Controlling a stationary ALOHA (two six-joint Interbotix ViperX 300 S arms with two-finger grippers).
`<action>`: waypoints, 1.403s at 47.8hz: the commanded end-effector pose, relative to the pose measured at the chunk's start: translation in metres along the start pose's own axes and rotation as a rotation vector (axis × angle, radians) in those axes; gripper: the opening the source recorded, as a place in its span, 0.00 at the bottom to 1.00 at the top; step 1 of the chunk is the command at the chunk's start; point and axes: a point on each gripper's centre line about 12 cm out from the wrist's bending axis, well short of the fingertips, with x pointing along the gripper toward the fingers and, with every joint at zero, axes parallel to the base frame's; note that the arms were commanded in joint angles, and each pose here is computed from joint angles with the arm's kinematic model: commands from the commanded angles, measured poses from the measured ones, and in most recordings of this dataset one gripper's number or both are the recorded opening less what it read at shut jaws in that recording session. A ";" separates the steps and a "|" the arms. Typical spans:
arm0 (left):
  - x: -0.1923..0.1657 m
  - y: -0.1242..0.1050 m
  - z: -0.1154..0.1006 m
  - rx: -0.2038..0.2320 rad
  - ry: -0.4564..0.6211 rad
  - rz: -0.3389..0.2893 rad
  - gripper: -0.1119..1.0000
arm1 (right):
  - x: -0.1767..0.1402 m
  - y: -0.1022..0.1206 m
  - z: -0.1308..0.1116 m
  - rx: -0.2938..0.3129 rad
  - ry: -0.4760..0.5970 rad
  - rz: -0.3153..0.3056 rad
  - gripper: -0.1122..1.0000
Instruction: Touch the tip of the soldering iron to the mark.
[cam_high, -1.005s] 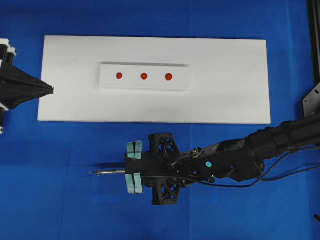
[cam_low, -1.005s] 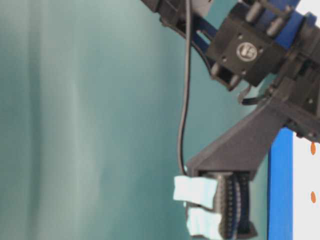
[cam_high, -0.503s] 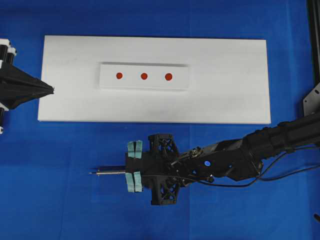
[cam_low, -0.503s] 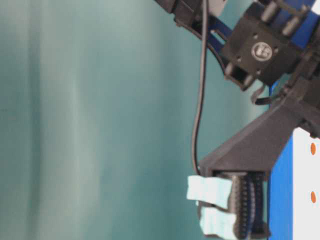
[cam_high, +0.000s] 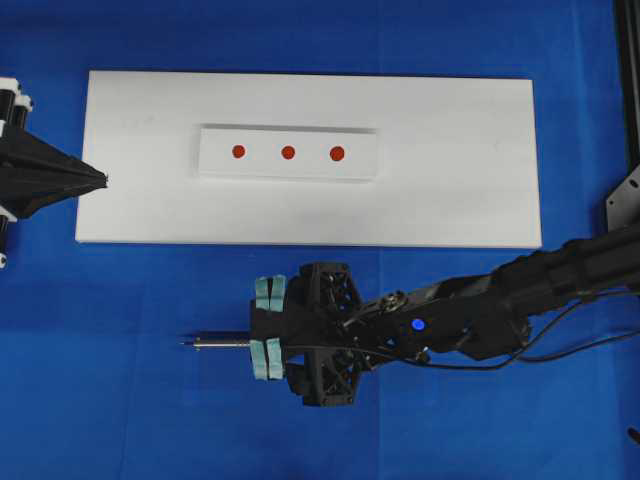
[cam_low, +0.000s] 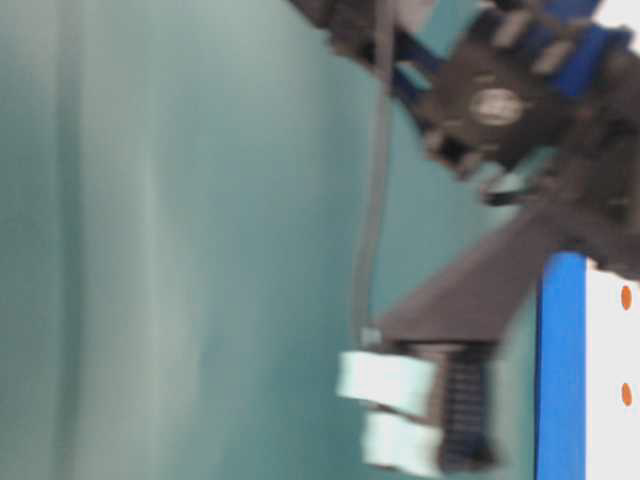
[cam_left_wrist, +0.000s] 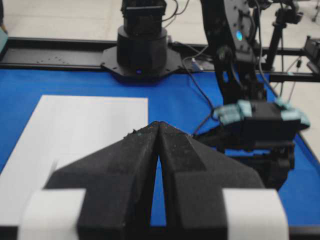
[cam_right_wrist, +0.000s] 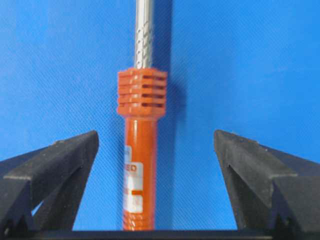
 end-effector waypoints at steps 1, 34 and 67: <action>0.002 -0.001 0.005 0.000 -0.014 -0.004 0.10 | -0.033 0.007 0.024 0.001 -0.062 0.013 0.86; 0.001 -0.001 0.006 0.000 -0.020 -0.004 0.10 | -0.103 -0.019 0.054 0.006 -0.114 -0.087 0.85; 0.001 -0.001 0.005 0.000 -0.009 -0.004 0.10 | -0.122 -0.147 0.066 0.045 -0.167 -0.251 0.85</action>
